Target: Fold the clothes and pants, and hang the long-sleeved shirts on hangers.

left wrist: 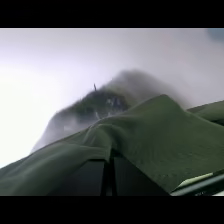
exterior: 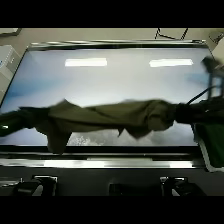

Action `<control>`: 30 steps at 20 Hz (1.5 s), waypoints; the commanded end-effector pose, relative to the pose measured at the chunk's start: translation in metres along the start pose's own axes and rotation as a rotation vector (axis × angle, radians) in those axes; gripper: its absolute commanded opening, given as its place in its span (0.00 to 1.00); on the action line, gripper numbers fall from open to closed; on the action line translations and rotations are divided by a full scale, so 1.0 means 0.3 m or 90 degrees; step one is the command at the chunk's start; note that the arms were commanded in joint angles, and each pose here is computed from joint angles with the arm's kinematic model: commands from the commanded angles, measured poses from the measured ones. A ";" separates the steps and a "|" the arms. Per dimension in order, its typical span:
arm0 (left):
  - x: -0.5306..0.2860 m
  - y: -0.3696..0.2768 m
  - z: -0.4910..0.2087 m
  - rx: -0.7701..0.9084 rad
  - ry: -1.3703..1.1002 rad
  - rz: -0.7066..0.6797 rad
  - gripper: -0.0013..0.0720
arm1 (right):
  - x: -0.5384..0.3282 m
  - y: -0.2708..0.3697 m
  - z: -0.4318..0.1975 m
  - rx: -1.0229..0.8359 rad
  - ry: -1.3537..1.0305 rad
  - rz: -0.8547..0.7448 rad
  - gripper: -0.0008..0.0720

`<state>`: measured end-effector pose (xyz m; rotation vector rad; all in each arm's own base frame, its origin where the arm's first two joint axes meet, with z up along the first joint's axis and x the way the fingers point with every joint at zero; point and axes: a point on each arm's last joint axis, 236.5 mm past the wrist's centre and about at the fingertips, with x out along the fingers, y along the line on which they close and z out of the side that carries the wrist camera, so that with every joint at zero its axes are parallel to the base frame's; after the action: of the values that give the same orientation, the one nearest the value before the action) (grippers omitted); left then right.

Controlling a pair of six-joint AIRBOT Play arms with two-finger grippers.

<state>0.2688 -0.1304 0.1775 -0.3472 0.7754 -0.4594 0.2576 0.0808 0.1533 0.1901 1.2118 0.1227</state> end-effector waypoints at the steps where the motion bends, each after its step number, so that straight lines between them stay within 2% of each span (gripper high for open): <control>1: 0.215 0.130 -0.251 -0.069 0.108 0.021 0.05 | 0.298 -0.034 -0.127 0.035 0.089 0.006 0.06; 4: 0.402 0.210 -0.292 -0.101 0.130 0.047 0.05 | 0.513 -0.044 -0.019 0.068 0.039 0.010 0.06; 6: 0.521 0.274 -0.249 -0.118 0.121 0.074 0.05 | 0.629 -0.021 0.103 0.095 -0.023 0.035 0.07; 8: 0.622 0.324 -0.169 -0.129 0.110 0.092 0.05 | 0.714 -0.004 0.208 0.170 -0.083 0.063 0.07; 9: 0.665 0.341 -0.127 -0.133 0.109 0.096 0.05 | 0.746 0.002 0.244 0.227 -0.103 0.079 0.09; 10: 0.699 0.355 -0.091 -0.136 0.107 0.097 0.05 | 0.770 0.009 0.270 0.275 -0.116 0.095 0.24; 11: 0.730 0.360 -0.064 -0.136 0.110 0.097 0.15 | 0.781 0.019 0.290 0.299 -0.126 0.110 0.40; 12: 0.745 0.358 -0.050 -0.138 0.123 0.092 0.45 | 0.776 0.024 0.308 0.305 -0.138 0.118 0.63; 13: 0.741 0.355 -0.043 -0.140 0.148 0.088 0.94 | 0.758 0.016 0.329 0.303 -0.143 0.118 0.81; 14: 0.711 0.364 -0.040 -0.139 0.180 0.087 1.00 | 0.728 -0.014 0.351 0.289 -0.135 0.109 0.91; 17: 0.522 0.510 -0.069 -0.138 0.286 0.152 1.00 | 0.590 -0.209 0.374 0.211 -0.072 0.063 0.92; 19: 0.389 0.623 -0.116 -0.179 0.337 0.186 1.00 | 0.515 -0.354 0.283 0.204 0.015 0.045 0.91; 21: 0.315 0.677 -0.180 -0.241 0.372 0.175 1.00 | 0.489 -0.435 0.117 0.219 0.130 0.050 0.86; 25: 0.381 0.673 -0.327 -0.341 0.364 0.097 1.00 | 0.547 -0.376 -0.166 0.248 0.303 0.112 0.86; 28: 0.474 0.721 -0.356 -0.402 0.290 0.106 1.00 | 0.584 -0.273 -0.266 0.271 0.353 0.194 0.86; 30: 0.514 0.752 -0.350 -0.428 0.263 0.111 1.00 | 0.590 -0.257 -0.288 0.280 0.363 0.206 0.86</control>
<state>0.3347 -0.0340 -0.0700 -0.7203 1.4226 -0.1374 0.2597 0.0272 -0.0512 0.7074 1.6975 0.1192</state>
